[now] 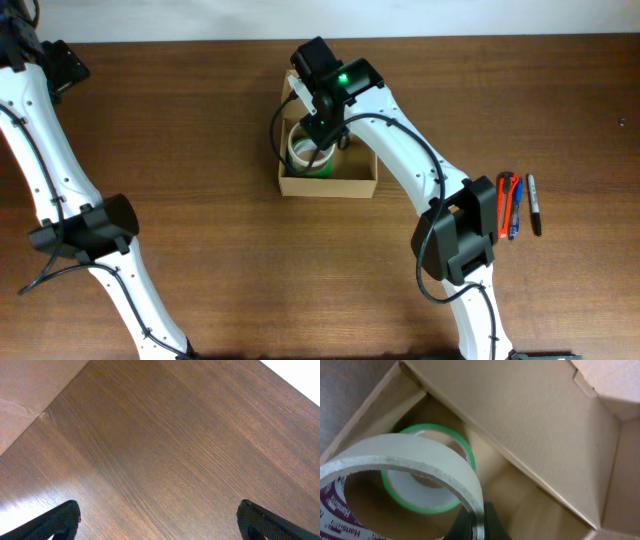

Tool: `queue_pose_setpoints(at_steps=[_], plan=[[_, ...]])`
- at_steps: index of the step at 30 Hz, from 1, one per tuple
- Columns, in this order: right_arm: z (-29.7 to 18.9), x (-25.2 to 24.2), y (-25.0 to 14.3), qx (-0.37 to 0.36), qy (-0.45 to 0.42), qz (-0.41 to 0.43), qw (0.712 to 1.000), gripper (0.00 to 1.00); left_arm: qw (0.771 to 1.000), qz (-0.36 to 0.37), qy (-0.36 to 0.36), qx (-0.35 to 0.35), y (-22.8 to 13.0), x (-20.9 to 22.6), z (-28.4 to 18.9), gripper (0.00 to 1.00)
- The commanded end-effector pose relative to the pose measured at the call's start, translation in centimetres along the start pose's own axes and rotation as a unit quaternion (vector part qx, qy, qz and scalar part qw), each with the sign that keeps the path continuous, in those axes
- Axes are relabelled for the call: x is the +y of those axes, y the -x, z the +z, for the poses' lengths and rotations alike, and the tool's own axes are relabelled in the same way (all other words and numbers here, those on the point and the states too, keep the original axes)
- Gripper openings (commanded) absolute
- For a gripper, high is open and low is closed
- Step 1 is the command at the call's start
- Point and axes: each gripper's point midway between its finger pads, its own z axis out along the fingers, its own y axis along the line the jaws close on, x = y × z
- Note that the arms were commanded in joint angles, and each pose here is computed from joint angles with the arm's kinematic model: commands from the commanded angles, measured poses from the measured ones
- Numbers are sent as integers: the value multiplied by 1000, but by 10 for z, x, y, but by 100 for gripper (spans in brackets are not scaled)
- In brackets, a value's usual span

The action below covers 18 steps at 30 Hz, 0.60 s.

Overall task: Pack container
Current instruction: 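Place the white tape on the green tape inside the box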

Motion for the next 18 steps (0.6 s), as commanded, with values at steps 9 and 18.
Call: queue_pose_setpoints(at_steps=[9, 18], plan=[[30, -1, 3, -6, -4, 44, 999, 4, 1000, 0, -3, -9, 3, 6, -12, 100], [51, 2, -5, 16, -2, 52, 998, 4, 1000, 0, -3, -9, 3, 6, -12, 100]])
